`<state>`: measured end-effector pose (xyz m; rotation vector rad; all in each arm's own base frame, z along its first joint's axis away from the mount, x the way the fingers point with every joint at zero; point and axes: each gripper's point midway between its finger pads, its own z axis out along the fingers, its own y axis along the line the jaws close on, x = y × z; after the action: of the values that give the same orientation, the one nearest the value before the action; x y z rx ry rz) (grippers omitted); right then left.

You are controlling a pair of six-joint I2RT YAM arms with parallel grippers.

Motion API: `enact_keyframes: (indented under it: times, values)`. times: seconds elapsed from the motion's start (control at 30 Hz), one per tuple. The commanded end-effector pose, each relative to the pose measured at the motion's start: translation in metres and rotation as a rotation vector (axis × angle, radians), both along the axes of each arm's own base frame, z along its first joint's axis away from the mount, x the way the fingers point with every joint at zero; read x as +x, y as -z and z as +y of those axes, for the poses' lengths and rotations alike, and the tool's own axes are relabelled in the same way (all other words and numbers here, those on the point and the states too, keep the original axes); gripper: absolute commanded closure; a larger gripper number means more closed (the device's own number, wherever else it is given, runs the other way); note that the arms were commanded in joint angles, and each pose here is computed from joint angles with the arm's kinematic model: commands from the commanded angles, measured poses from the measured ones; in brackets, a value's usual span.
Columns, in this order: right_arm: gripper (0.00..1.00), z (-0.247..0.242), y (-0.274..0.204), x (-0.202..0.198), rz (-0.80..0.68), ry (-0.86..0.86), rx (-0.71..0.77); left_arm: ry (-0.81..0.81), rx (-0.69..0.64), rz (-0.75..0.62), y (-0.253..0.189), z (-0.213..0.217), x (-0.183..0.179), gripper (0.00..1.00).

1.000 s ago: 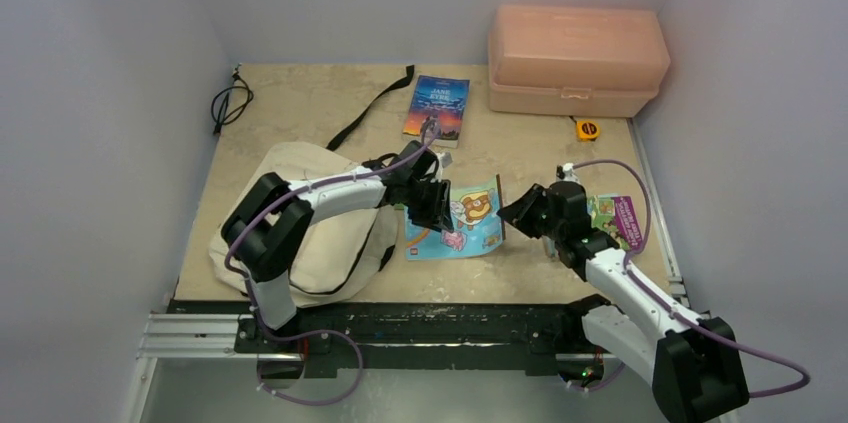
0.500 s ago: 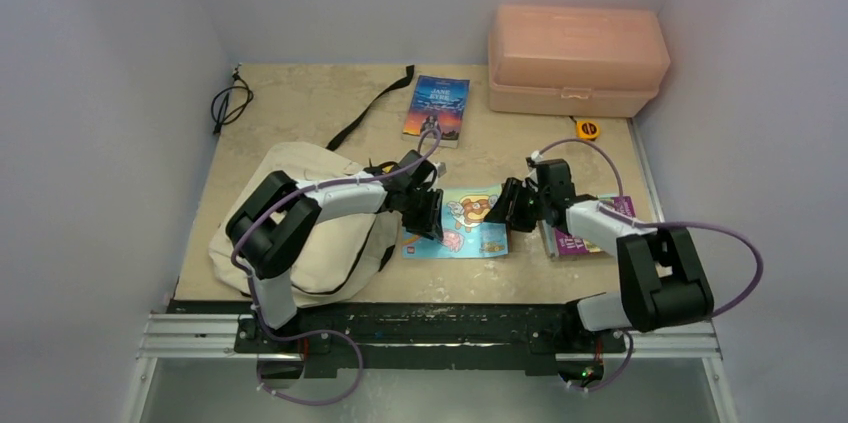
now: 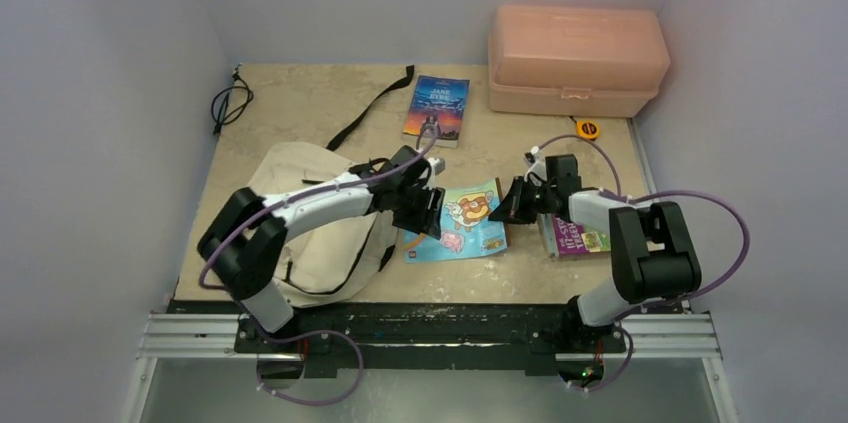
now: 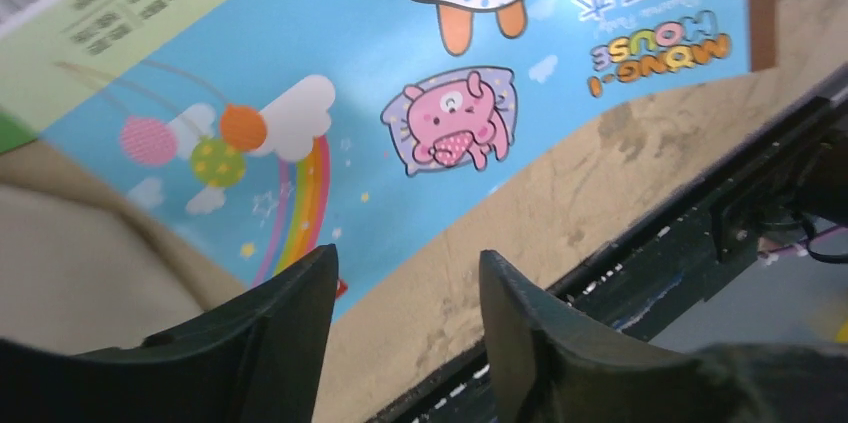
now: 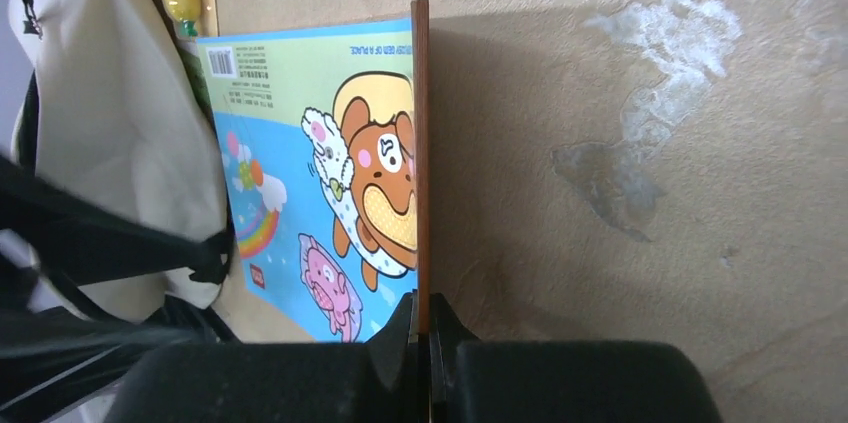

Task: Pack the student bag
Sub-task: Pick up the book from the center of the board.

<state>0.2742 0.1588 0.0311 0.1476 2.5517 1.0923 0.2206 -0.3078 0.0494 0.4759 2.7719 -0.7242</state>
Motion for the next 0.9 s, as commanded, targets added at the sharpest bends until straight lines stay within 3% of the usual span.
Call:
enact_keyframes:
  times: [0.0, 0.2, 0.43, 0.8, 0.87]
  values:
    - [1.00, -0.018, -0.025, 0.013, -0.105, 0.019, -0.133, 0.023, -0.049, -0.236, -0.094, 0.020, 0.005, 0.40]
    - [1.00, -0.015, -0.069, 0.014, -0.196, 0.039, -0.096, -0.066, 0.227, -0.367, -0.115, 0.100, 0.002, 0.31]
    - [1.00, -0.002, -0.111, 0.018, -0.268, 0.025, -0.005, -0.123, 0.411, -0.318, -0.088, 0.138, -0.007, 0.37]
    - [1.00, -0.013, -0.105, 0.020, -0.253, 0.041, -0.100, -0.165, 0.510, -0.277, -0.077, 0.149, -0.005, 0.63]
    - [1.00, -0.011, -0.099, 0.019, -0.235, 0.040, -0.089, -0.168, 0.528, -0.278, -0.078, 0.152, -0.004, 0.75]
